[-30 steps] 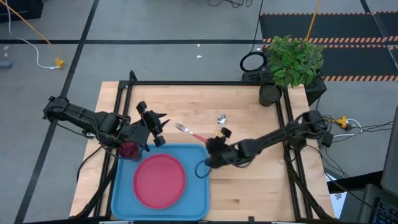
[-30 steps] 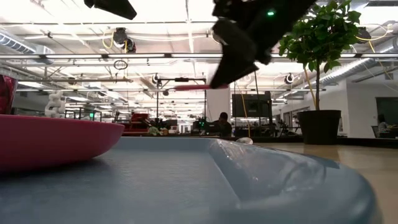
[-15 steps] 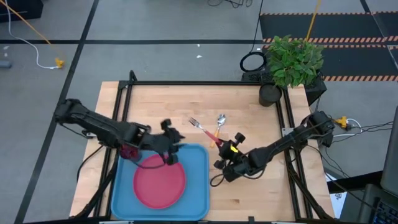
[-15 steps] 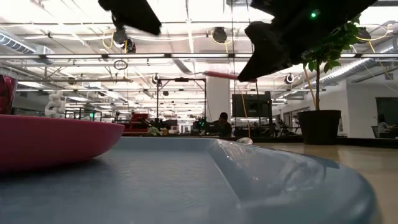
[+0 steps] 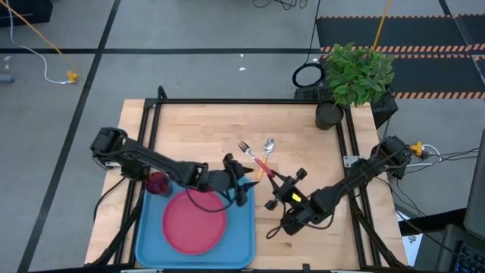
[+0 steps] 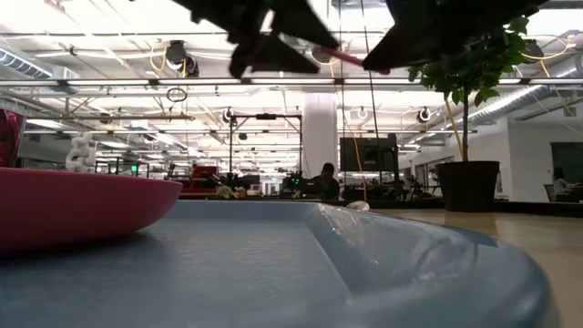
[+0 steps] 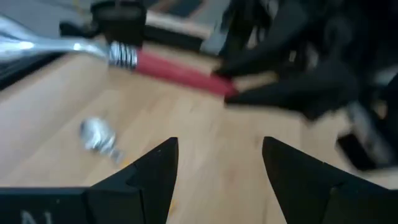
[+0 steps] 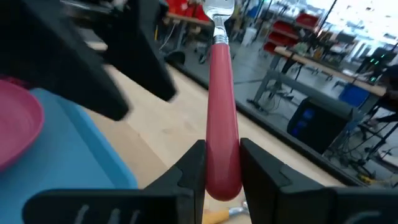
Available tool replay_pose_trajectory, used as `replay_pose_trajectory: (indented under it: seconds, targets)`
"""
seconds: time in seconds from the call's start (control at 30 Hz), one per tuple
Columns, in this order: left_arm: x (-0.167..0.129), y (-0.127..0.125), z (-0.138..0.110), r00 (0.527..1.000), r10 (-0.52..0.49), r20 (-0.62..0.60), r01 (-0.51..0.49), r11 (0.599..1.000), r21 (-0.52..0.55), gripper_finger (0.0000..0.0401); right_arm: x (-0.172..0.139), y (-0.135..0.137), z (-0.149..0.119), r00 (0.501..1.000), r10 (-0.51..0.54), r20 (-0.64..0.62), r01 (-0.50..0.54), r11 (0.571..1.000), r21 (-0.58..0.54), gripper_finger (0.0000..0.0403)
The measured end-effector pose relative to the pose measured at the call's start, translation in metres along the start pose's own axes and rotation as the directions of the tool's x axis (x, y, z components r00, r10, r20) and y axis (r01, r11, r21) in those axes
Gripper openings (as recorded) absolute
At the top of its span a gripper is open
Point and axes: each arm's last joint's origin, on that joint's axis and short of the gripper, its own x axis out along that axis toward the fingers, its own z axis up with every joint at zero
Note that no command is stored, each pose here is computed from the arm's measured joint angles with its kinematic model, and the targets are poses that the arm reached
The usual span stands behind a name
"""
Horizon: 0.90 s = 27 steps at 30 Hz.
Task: Pick and place plate/cup/fork/spoon on tray
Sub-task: Put the pink fork on the blue serving tray to the right of the pink plate
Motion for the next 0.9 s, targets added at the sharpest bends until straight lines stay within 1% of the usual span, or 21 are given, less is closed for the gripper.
replay_pose_trajectory:
  seconds: [0.1, 0.27, 0.43, 0.6, 0.67, 0.8, 0.9]
  targets:
    - [0.007, -0.003, 0.001, 0.997, -0.015, 0.069, 0.017, 1.0, -0.026, 0.0236, -0.007, 0.001, 0.001, 0.999, -0.021, 0.044, 0.021, 1.0, 0.012, 0.0066]
    - [0.012, -0.003, 0.002, 0.992, 0.02, 0.127, -0.012, 0.998, -0.06, 0.0237, -0.015, 0.003, 0.003, 0.995, -0.04, 0.09, 0.039, 0.999, 0.012, 0.0066]
    - [0.011, -0.006, 0.009, 0.979, 0.006, 0.204, 0.003, 0.999, -0.044, 0.0237, -0.018, 0.003, 0.002, 0.995, -0.037, 0.095, 0.037, 0.999, 0.009, 0.0066]
    - [0.01, -0.007, 0.013, 0.97, -0.002, 0.244, 0.012, 0.999, -0.039, 0.0237, -0.018, 0.004, 0.002, 0.995, -0.036, 0.095, 0.035, 0.999, 0.009, 0.0066]
    - [0.009, -0.008, 0.017, 0.961, -0.007, 0.275, 0.024, 0.998, -0.06, 0.0237, -0.018, 0.004, 0.002, 0.995, -0.037, 0.097, 0.036, 0.999, 0.01, 0.0066]
    - [0.012, -0.002, 0.02, 0.957, 0.01, 0.288, 0.027, 0.992, -0.123, 0.0237, -0.018, 0.004, 0.003, 0.995, -0.033, 0.094, 0.032, 0.999, 0.014, 0.0066]
    - [0.013, 0.002, 0.024, 0.95, 0.018, 0.311, 0.029, 0.989, -0.148, 0.0237, -0.018, 0.004, 0.003, 0.995, -0.031, 0.094, 0.029, 0.999, 0.022, 0.0066]
